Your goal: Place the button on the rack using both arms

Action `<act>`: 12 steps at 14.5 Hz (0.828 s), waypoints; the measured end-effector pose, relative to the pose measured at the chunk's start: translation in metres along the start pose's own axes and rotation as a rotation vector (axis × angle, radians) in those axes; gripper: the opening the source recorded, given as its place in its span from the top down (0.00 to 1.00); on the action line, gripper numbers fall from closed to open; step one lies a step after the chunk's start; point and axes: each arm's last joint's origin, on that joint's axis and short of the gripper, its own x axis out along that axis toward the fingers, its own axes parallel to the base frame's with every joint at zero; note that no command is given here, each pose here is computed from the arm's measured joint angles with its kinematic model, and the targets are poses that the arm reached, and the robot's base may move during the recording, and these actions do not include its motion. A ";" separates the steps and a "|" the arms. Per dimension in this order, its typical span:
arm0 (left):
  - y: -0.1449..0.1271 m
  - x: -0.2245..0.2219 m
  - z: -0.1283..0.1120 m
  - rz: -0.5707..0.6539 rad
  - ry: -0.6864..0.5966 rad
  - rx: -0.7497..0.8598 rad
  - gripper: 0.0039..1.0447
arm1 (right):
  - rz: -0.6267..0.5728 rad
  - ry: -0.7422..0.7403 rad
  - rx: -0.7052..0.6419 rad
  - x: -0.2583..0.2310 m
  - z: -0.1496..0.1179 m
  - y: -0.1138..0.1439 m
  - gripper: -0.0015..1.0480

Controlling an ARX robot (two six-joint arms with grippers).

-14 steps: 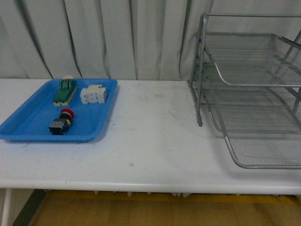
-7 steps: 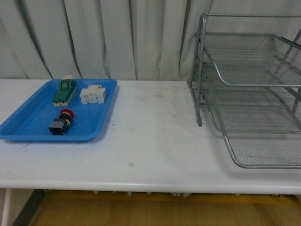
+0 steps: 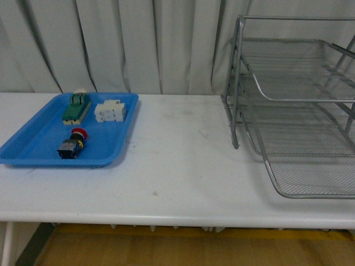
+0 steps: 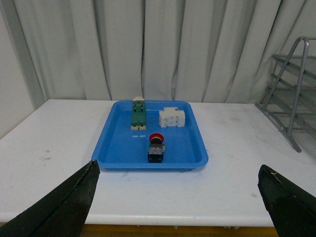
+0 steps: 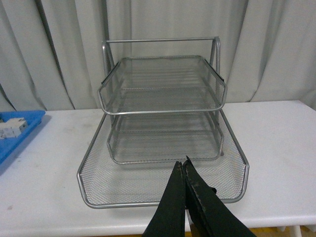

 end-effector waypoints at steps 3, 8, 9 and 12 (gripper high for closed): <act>0.000 0.000 0.000 0.000 0.000 0.000 0.06 | 0.000 -0.004 0.000 -0.004 0.000 0.000 0.98; 0.000 0.000 0.000 0.000 0.000 0.000 0.06 | 0.000 0.037 0.000 -0.013 -0.004 0.000 0.98; 0.000 0.000 0.000 0.002 0.000 0.000 0.06 | 0.003 0.012 0.000 -0.019 -0.004 0.000 0.98; 0.000 0.000 0.000 0.000 0.000 0.000 0.06 | 0.003 0.005 0.000 -0.020 -0.003 0.000 0.98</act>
